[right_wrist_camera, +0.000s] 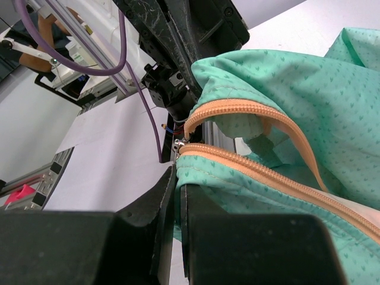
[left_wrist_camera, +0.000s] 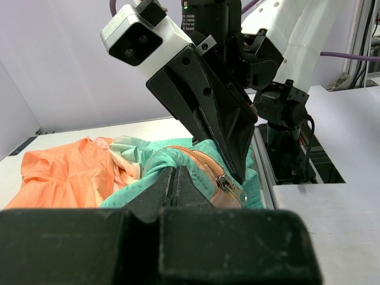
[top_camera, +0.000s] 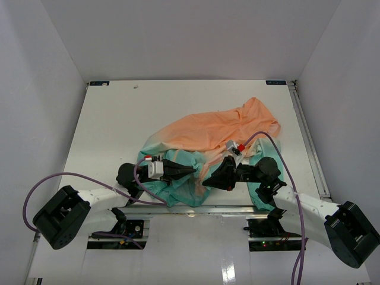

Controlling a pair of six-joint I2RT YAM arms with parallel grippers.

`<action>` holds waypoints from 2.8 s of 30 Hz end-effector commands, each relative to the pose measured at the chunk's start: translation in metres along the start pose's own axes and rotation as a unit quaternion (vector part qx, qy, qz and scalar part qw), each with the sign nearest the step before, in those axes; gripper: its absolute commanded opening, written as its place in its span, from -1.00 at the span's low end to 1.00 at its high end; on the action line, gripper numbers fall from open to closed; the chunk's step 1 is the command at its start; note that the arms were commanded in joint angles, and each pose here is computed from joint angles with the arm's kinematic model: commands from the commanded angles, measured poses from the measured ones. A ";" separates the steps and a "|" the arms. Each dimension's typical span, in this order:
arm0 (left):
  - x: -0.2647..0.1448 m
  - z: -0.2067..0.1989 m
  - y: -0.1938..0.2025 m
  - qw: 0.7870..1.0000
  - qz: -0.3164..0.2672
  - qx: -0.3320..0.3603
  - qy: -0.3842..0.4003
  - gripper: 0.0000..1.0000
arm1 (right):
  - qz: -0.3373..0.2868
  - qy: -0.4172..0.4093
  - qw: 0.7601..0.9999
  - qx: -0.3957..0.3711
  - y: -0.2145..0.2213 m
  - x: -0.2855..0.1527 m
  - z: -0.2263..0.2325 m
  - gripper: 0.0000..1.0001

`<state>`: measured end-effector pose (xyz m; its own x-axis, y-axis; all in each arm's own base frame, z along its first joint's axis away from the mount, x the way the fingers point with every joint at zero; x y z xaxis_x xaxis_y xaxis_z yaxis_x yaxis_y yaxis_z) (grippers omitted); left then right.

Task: Zip up the jacket

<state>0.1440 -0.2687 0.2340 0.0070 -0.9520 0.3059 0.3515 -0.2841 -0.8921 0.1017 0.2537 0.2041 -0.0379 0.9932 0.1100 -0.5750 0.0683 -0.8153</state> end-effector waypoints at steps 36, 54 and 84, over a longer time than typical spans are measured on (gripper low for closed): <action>-0.001 -0.014 -0.023 0.996 -0.045 0.054 0.046 -1.00 | -0.033 0.028 0.999 -0.007 -0.014 -0.003 -0.005 -0.84; 0.004 -0.014 -0.006 0.997 -0.006 0.058 0.053 -1.00 | -0.031 0.043 0.999 -0.004 -0.022 -0.002 -0.005 -0.85; 0.004 -0.007 0.004 0.996 0.024 0.087 0.018 -1.00 | -0.036 0.086 0.995 0.019 -0.017 -0.007 -0.015 -0.85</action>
<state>0.1392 -0.2739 0.2207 -0.0009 -0.9716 0.2367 0.4719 -0.2091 -0.8565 0.1159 0.2463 0.1950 0.1085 0.9932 0.0424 -0.6355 0.1021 -0.7653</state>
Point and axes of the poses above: each gripper's point midway between its finger pads, its own x axis out along the fingers, its own z axis along the line the jaws close on, y = z × x, the point moved 3 cm from there along -x, back along the fingers, and after that the axes turned 7 degrees about x, right-handed, at the moved point
